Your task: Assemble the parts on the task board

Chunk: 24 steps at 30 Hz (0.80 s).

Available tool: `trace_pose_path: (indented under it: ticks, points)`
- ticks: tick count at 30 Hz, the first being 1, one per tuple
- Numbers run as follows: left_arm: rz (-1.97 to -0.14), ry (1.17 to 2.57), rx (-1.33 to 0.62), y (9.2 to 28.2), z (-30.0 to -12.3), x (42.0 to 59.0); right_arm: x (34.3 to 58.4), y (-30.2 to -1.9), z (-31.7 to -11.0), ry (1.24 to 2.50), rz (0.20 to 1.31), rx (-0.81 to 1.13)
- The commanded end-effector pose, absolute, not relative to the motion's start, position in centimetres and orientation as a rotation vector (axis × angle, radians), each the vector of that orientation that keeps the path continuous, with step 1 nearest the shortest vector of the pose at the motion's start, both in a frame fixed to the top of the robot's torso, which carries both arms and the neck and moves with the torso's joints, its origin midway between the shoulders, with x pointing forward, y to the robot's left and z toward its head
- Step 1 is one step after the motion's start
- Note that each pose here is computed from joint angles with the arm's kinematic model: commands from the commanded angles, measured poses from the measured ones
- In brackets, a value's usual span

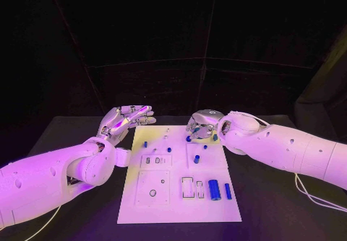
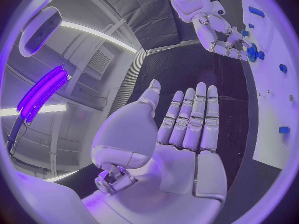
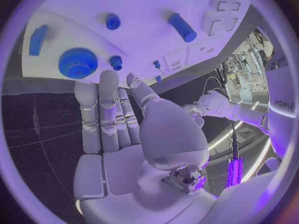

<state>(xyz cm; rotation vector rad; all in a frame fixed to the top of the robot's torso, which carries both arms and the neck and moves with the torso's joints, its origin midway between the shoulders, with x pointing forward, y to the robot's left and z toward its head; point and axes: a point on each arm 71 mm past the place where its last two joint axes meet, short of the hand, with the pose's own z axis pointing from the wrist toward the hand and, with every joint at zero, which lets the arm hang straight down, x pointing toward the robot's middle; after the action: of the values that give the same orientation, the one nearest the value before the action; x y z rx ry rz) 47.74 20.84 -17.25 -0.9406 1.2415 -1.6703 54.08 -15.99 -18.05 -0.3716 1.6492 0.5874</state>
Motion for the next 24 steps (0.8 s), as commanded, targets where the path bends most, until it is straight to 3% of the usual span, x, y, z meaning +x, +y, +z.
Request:
trace_pose_path:
  ticks: [1, 24]
  points:
    - [-1.692, 1.250, -0.922, 20.7, -17.0, 47.6, 54.2, -16.1, -18.2, 1.682, 0.500, -0.428]
    - [-1.689, 1.261, -0.926, 20.9, -16.9, 47.8, 54.4, -15.0, -18.4, 1.687, 0.499, -0.462]
